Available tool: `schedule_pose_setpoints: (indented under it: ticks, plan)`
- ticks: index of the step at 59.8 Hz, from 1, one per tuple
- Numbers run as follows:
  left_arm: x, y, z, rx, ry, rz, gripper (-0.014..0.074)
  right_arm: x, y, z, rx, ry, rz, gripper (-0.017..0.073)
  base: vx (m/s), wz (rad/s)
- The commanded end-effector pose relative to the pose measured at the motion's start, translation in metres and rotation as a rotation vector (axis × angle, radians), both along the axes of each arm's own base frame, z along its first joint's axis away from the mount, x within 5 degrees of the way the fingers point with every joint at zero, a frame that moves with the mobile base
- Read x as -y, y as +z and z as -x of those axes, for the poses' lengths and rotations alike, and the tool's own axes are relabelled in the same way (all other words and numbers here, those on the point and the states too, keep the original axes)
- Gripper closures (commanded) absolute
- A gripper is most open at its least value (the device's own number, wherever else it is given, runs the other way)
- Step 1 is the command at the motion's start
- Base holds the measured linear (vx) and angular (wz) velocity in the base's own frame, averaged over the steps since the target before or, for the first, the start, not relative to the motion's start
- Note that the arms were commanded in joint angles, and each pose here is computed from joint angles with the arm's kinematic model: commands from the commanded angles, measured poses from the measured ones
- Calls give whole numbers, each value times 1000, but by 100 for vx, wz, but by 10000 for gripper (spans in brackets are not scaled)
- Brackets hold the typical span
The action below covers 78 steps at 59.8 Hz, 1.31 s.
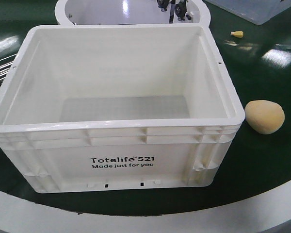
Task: Place moving items into box and shelve
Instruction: 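Lift the pink ball with the left gripper and drop it into the white tote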
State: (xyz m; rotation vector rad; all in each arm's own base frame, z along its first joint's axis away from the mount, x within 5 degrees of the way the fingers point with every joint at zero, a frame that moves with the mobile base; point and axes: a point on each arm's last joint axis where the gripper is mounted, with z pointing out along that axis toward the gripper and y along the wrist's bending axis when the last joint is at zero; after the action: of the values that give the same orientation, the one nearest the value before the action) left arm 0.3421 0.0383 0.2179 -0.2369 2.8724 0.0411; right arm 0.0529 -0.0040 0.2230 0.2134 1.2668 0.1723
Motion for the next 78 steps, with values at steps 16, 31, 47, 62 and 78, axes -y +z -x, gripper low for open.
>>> schedule_pose_setpoints:
  ticks: [16, 31, 47, 62, 78]
  plan:
    - [-1, -10, -11, 3, -28, 13, 394, 0, 6, 3, 82, -11, 13, 568, 0, 0]
    - [-1, -1, -10, 41, -29, 9, 602, 1, 13, 6, 170, -6, -7, 568, 0, 0]
    - [3, 80, 13, 352, -22, -8, 601, 1, 31, 18, 406, -17, -6, 567, 0, 0]
    - [18, 191, 65, 718, -74, 35, 601, 1, 26, 13, 325, -13, 6, 564, 0, 0]
    - [50, 299, 103, 981, -244, 298, 601, 0, 26, 11, 260, -8, 2, 557, 0, 0]
